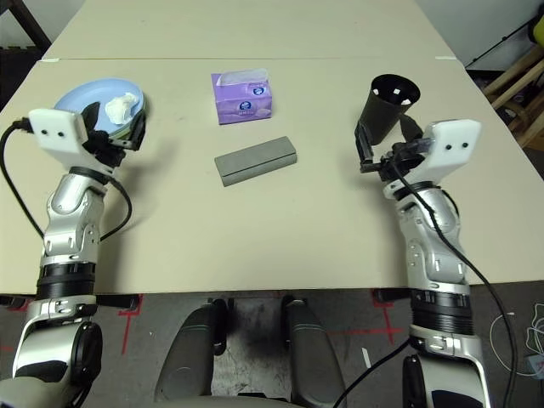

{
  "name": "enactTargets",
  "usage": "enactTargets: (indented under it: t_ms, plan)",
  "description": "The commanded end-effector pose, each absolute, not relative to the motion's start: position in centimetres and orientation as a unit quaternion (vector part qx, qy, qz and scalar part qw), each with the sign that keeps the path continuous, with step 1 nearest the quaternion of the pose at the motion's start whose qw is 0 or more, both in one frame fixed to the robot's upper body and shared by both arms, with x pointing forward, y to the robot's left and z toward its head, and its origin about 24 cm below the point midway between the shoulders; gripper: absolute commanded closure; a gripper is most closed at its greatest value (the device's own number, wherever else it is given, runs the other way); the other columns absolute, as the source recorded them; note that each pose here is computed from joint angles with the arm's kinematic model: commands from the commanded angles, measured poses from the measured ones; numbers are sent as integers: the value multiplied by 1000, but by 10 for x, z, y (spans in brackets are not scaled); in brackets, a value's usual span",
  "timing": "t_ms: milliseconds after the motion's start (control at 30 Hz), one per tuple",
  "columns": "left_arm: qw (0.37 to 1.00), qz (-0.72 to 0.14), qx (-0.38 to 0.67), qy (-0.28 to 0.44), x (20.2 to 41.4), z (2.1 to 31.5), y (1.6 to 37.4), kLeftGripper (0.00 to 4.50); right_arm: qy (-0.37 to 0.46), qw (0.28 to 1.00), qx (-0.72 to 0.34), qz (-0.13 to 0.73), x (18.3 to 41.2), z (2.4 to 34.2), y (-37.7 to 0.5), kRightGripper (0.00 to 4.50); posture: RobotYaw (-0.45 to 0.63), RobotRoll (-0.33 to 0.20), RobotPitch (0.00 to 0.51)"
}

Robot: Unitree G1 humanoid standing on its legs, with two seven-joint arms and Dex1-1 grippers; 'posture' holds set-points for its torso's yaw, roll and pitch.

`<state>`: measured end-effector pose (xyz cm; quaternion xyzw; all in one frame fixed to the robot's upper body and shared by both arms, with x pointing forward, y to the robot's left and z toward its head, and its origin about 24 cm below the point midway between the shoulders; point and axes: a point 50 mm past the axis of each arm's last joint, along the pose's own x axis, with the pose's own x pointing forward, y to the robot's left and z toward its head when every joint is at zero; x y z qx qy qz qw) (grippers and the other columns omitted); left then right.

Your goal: Organize and tidy the items on the table.

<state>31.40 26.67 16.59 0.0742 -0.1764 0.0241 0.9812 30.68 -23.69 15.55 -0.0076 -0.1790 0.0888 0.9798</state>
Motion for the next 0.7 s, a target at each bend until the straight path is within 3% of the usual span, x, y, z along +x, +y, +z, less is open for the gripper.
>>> enactTargets:
  t_ms: [33,700]
  plan:
    - [979,41,77,-184,302,170,278,0,-179,982,11,57,306,151,-245,29,94,0,201]
    - [980,49,68,-178,284,162,296,0,-164,983,26,-81,299,139,-267,29,110,0,215]
